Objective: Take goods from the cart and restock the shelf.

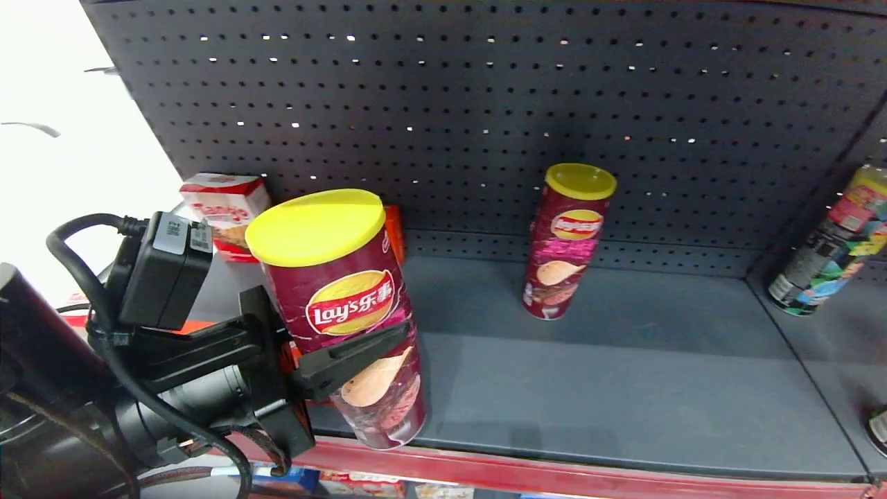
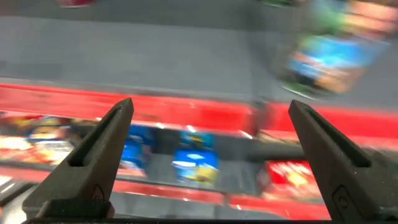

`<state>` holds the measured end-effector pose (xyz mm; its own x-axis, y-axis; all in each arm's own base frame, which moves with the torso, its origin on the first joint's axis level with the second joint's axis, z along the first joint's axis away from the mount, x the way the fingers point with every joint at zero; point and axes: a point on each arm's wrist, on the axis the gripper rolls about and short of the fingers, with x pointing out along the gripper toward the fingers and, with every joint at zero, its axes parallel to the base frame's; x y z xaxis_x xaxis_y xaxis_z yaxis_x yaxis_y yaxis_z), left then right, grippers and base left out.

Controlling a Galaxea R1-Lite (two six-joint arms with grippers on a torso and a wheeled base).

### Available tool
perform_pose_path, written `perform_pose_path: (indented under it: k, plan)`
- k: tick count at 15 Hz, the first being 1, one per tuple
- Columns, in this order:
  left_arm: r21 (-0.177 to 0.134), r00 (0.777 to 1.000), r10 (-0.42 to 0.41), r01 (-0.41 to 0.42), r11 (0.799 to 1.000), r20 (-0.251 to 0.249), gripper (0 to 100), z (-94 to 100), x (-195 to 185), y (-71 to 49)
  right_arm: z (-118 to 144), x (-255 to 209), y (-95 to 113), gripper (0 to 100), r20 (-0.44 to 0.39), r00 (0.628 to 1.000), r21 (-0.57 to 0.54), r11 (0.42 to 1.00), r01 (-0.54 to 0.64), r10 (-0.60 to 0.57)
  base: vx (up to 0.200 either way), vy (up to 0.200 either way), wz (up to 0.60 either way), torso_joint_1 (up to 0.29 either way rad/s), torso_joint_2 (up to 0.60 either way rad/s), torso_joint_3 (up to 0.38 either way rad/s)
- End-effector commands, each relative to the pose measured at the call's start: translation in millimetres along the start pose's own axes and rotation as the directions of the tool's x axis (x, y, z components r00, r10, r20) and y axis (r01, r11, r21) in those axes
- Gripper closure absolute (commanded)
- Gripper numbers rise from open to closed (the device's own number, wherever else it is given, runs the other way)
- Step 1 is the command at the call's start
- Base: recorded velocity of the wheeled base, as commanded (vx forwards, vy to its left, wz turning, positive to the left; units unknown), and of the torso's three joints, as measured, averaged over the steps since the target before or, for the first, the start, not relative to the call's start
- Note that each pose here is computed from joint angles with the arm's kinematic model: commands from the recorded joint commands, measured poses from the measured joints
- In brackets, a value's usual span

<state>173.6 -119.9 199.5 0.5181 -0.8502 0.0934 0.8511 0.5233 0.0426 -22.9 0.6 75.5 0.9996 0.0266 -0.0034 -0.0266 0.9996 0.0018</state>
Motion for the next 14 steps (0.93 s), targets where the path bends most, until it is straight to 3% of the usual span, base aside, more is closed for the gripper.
perform_pose_path:
  k: [1,6,8,14]
  plan:
    - [-0.001,1.000,0.001,-0.001,1.000,-0.002,100,-0.6,0.4,0.5,0.0,0.0,0.0,0,0.000,1.000,0.000,1.000,-0.001,0.001,0.000,0.000,0.00,0.000,0.00,0.000]
    - [-0.002,1.000,0.007,-0.007,1.000,-0.006,100,-1.6,0.5,2.3,0.0,0.0,0.0,0,0.000,1.000,0.000,1.000,-0.001,0.001,0.000,0.000,0.00,0.000,0.00,0.000]
    - [-0.002,1.000,0.009,-0.009,1.000,-0.006,100,-1.6,0.7,2.8,0.0,0.0,0.0,0,0.000,1.000,0.000,1.000,-0.001,0.001,0.000,0.000,-0.60,0.002,0.00,0.002]
    - [-0.003,1.000,0.020,-0.020,1.000,-0.011,100,-2.7,-0.7,4.7,0.0,0.0,0.0,0,0.000,1.000,0.000,1.000,-0.001,0.001,0.000,0.000,0.00,0.000,0.00,0.000]
